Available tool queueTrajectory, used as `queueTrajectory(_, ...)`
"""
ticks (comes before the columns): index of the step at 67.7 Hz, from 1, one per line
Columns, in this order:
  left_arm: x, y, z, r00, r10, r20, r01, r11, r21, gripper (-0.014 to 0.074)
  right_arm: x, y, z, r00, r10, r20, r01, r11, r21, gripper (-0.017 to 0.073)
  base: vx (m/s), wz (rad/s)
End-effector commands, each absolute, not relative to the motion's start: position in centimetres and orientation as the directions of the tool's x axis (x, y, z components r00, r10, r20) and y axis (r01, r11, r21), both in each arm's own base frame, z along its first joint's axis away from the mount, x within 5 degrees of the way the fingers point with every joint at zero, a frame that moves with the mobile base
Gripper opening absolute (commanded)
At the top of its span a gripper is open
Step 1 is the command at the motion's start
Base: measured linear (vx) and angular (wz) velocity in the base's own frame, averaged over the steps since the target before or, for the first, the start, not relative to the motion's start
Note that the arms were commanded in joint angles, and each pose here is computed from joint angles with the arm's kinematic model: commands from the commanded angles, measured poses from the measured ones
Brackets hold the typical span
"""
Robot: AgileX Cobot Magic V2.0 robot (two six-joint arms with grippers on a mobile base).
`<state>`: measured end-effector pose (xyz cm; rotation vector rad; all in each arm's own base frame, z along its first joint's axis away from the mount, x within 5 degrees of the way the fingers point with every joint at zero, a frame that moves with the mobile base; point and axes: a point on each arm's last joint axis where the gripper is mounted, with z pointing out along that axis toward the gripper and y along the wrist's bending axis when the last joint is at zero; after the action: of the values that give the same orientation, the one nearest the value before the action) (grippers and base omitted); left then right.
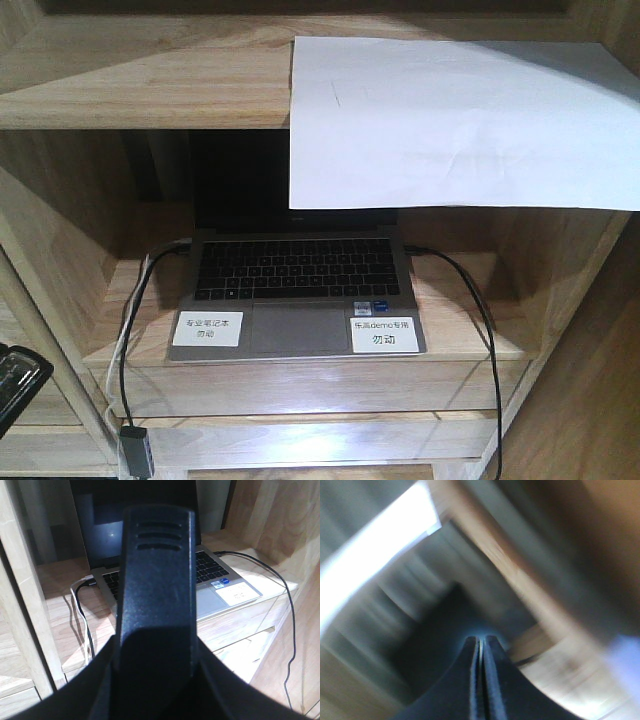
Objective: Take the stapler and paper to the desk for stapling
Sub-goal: 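Reach the right gripper to the white paper edge and pinch it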
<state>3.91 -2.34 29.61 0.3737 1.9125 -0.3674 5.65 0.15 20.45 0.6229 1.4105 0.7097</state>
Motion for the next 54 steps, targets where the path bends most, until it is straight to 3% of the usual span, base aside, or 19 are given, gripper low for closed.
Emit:
queueTrajectory(1, 4.1, -2.4, 31.6, -0.238, 0.008, -0.971, 0.427, 0.899, -0.097, -0.0007, 5.5, 0.3, 20.9, 0.027, 0.871, -0.491, -0.137, 0.489, 0.861, -0.0009, 0.00, 0.00)
queueTrajectory(15, 4.1, -2.4, 31.6, -0.238, 0.008, -0.971, 0.427, 0.899, -0.097, -0.0007, 5.7, 0.5, 20.8, -0.014, 0.903, -0.429, -0.133, 0.424, 0.896, 0.0026, 0.00, 0.00)
queueTrajectory(31, 4.1, -2.4, 31.6, -0.238, 0.008, -0.971, 0.427, 0.899, -0.097, -0.0007, 7.4, 2.4, 22.5, -0.177, 0.900, -0.399, -0.313, 0.333, 0.889, 0.0277, 0.00, 0.00)
queueTrajectory(42, 4.1, -2.4, 31.6, -0.238, 0.008, -0.971, 0.427, 0.899, -0.097, -0.0007, 9.8, 3.5, 23.5, -0.238, 0.887, -0.395, -0.360, 0.297, 0.884, 0.0452, 0.00, 0.00)
queueTrajectory(54, 4.1, -2.4, 31.6, -0.238, 0.008, -0.971, 0.427, 0.899, -0.097, -0.0007, 12.7, 4.5, 25.1, -0.285, 0.880, -0.381, -0.429, 0.239, 0.871, 0.0501, 0.00, 0.00)
